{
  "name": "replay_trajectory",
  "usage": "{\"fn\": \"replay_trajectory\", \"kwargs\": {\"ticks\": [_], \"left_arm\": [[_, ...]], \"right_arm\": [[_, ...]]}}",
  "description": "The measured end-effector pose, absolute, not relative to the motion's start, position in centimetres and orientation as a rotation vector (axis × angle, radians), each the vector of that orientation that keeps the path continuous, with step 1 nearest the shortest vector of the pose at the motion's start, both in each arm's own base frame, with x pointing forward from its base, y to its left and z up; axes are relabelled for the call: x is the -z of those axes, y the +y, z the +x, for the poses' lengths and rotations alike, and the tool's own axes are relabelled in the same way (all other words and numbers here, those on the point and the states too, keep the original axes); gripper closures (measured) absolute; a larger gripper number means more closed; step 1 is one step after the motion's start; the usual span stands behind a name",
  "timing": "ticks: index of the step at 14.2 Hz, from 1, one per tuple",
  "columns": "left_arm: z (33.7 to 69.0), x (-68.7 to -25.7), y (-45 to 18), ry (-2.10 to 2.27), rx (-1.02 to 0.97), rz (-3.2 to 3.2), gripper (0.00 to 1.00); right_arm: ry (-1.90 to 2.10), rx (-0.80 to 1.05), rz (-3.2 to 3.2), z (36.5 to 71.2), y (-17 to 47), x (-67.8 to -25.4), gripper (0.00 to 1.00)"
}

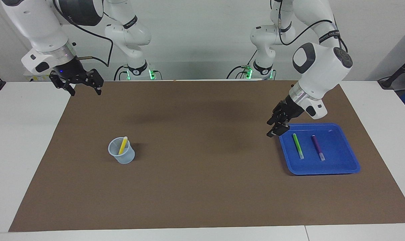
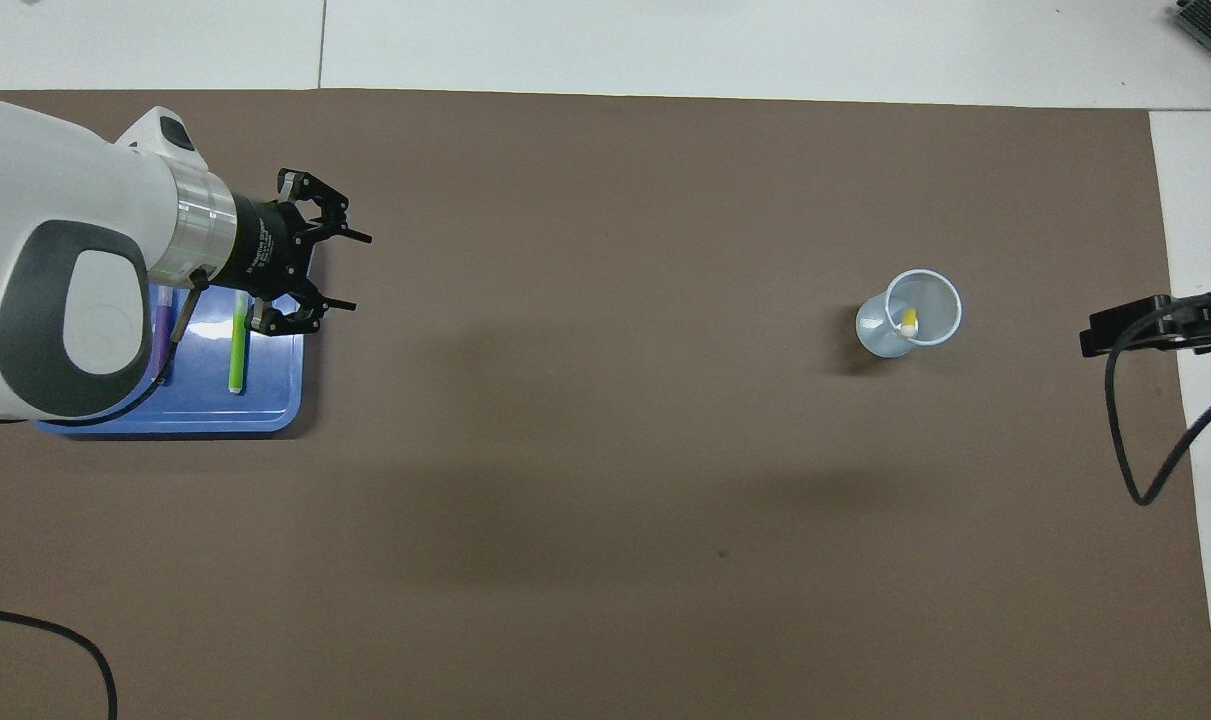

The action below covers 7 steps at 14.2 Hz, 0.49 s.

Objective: Right arm passes pens to left for tray arrangement
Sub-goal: 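Raise the left gripper from the tray toward the table center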

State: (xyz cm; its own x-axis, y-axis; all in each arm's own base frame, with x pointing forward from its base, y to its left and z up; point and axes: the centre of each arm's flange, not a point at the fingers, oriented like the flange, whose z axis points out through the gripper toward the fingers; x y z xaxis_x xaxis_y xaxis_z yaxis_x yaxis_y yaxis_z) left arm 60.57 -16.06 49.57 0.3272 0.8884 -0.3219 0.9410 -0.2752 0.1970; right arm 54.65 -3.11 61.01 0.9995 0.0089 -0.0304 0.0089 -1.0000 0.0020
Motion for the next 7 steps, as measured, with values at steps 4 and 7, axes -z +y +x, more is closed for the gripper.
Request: {"fn": "replay_trajectory", "kwargs": {"ticks": [4,7], "left_arm": [[59.8,-47.8,-18.6,1.744,0.223,2.161,0.23],[59.9,-48.0,-18.6,1.841,0.23,2.072,0.11]], "right_arm": [[0.016,0.048,3.135,54.6,-3.2,-61.0,0.0],[0.113,0.05,3.134,54.6,-3.2,-60.9,0.0]]}}
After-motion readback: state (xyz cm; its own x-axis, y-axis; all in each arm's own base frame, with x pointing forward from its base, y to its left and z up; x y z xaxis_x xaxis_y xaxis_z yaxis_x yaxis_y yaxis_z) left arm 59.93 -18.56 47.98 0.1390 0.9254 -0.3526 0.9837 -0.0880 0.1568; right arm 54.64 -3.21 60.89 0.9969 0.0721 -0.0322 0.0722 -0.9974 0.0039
